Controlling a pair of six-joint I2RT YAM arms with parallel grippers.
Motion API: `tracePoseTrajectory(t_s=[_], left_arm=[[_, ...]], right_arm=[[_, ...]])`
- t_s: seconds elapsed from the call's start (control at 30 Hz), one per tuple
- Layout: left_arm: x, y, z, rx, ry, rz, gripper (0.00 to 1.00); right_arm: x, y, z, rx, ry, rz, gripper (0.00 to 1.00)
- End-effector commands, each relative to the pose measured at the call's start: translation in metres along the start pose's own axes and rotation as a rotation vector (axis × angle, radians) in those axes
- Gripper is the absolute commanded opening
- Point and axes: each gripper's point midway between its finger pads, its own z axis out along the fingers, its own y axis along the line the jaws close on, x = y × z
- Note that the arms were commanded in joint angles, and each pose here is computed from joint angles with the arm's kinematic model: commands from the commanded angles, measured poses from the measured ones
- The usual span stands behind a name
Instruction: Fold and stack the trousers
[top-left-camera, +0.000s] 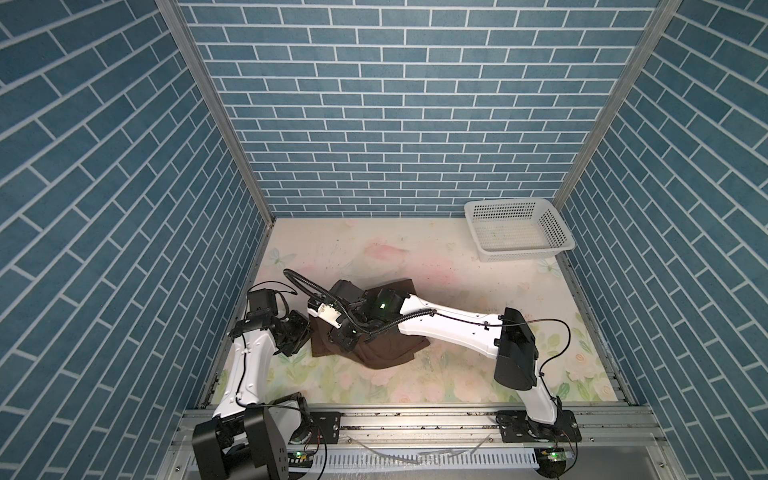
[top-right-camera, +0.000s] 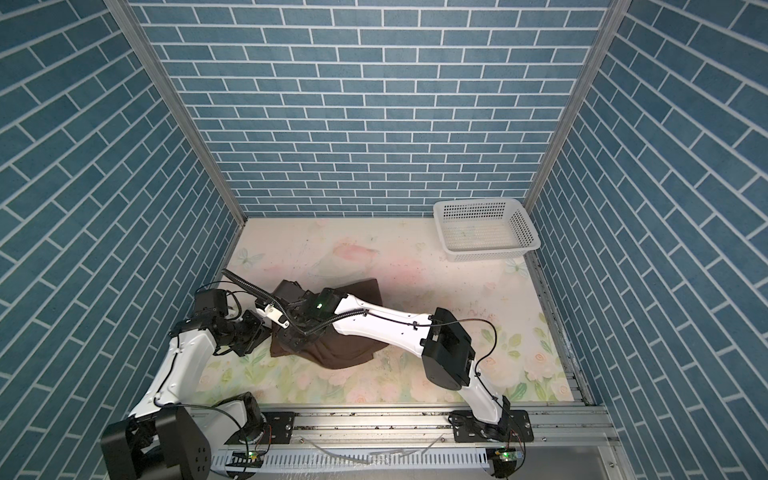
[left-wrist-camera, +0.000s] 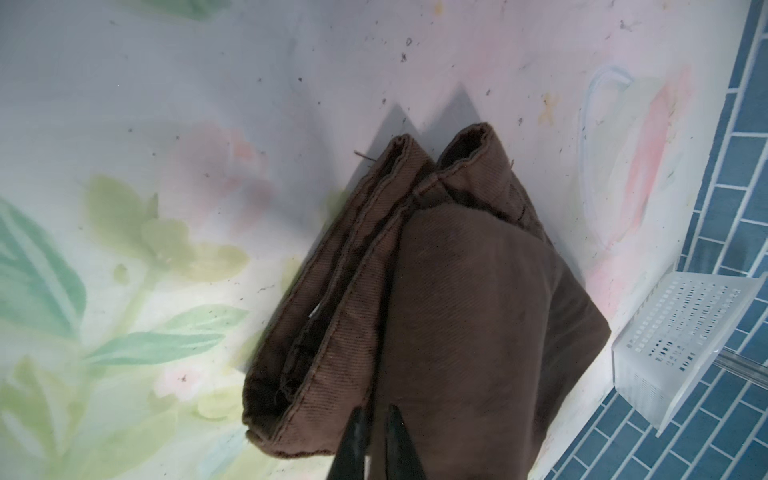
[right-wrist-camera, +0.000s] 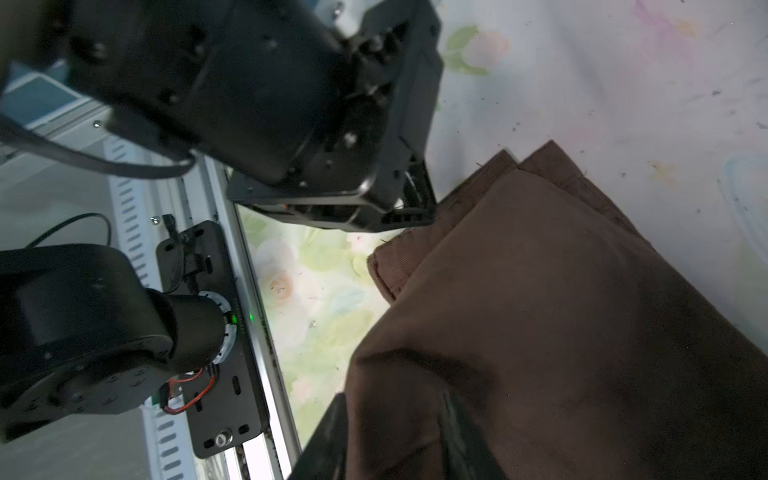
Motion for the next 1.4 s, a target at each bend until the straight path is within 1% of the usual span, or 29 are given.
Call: tracePoseTrajectory(t_s=[0.0, 0.07, 0.13, 0.23, 0.33, 0.43, 0.53, 0.57, 0.6, 0.67, 0.7, 0.73, 0.77, 0.8, 0.9, 1.03, 1.23, 1.3, 1.37], left_arm=[[-0.005, -0.007, -0.008, 0.015, -0.025, 0.008, 0.17], [-0.004, -0.005, -0.007, 0.018, -0.026, 0.002, 0.18], [0.0, -0.002, -0.003, 0.023, -0.015, -0.005, 0.23], [0.005, 0.002, 0.006, 0.037, 0.009, -0.013, 0.38], [0.008, 0.002, 0.014, 0.059, 0.024, 0.005, 0.52], [0.008, -0.007, 0.02, 0.088, 0.021, 0.032, 0.61], [0.013, -0.018, 0.029, 0.086, 0.029, 0.081, 0.64], [0.014, -0.021, 0.032, 0.08, 0.034, 0.092, 0.64], [0.017, -0.023, 0.038, 0.074, 0.048, 0.103, 0.61], [0.023, -0.031, 0.047, 0.082, 0.081, 0.109, 0.5], [0.027, -0.036, 0.051, 0.088, 0.098, 0.114, 0.38], [0.029, -0.041, 0.054, 0.09, 0.106, 0.123, 0.22], [0.03, -0.046, 0.054, 0.087, 0.109, 0.132, 0.09], [0.033, -0.051, 0.053, 0.078, 0.112, 0.151, 0.0], [0.035, -0.072, 0.041, 0.083, 0.101, 0.192, 0.0], [0.033, -0.126, 0.008, 0.148, 0.051, 0.262, 0.0], [0.052, -0.208, -0.031, 0.246, 0.03, 0.376, 0.0], [0.057, -0.223, -0.036, 0.269, 0.036, 0.389, 0.0], [0.058, -0.23, -0.039, 0.286, 0.035, 0.384, 0.0]], right_arm=[[-0.024, 0.0, -0.039, -0.05, -0.097, 0.027, 0.45], [-0.024, -0.024, -0.057, -0.041, -0.135, 0.11, 0.46], [-0.015, -0.057, -0.078, -0.02, -0.167, 0.218, 0.46], [0.022, -0.108, -0.101, 0.063, -0.171, 0.358, 0.46], [0.073, -0.154, -0.116, 0.145, -0.137, 0.504, 0.49], [0.113, -0.178, -0.126, 0.148, -0.125, 0.646, 0.49], [0.137, -0.189, -0.131, 0.133, -0.138, 0.739, 0.49], [0.142, -0.19, -0.132, 0.132, -0.139, 0.756, 0.49], [0.147, -0.192, -0.132, 0.132, -0.138, 0.772, 0.49], [0.153, -0.194, -0.132, 0.137, -0.134, 0.794, 0.49], [0.156, -0.195, -0.132, 0.139, -0.132, 0.801, 0.49], [0.159, -0.196, -0.131, 0.143, -0.127, 0.807, 0.49], [0.162, -0.198, -0.131, 0.149, -0.125, 0.814, 0.49], [0.165, -0.2, -0.131, 0.157, -0.122, 0.821, 0.48], [0.176, -0.208, -0.133, 0.183, -0.115, 0.848, 0.48], [0.188, -0.219, -0.135, 0.201, -0.119, 0.892, 0.47], [0.198, -0.231, -0.135, 0.2, -0.14, 0.939, 0.46], [0.2, -0.234, -0.136, 0.202, -0.145, 0.946, 0.46], [0.202, -0.236, -0.137, 0.199, -0.145, 0.954, 0.46]])
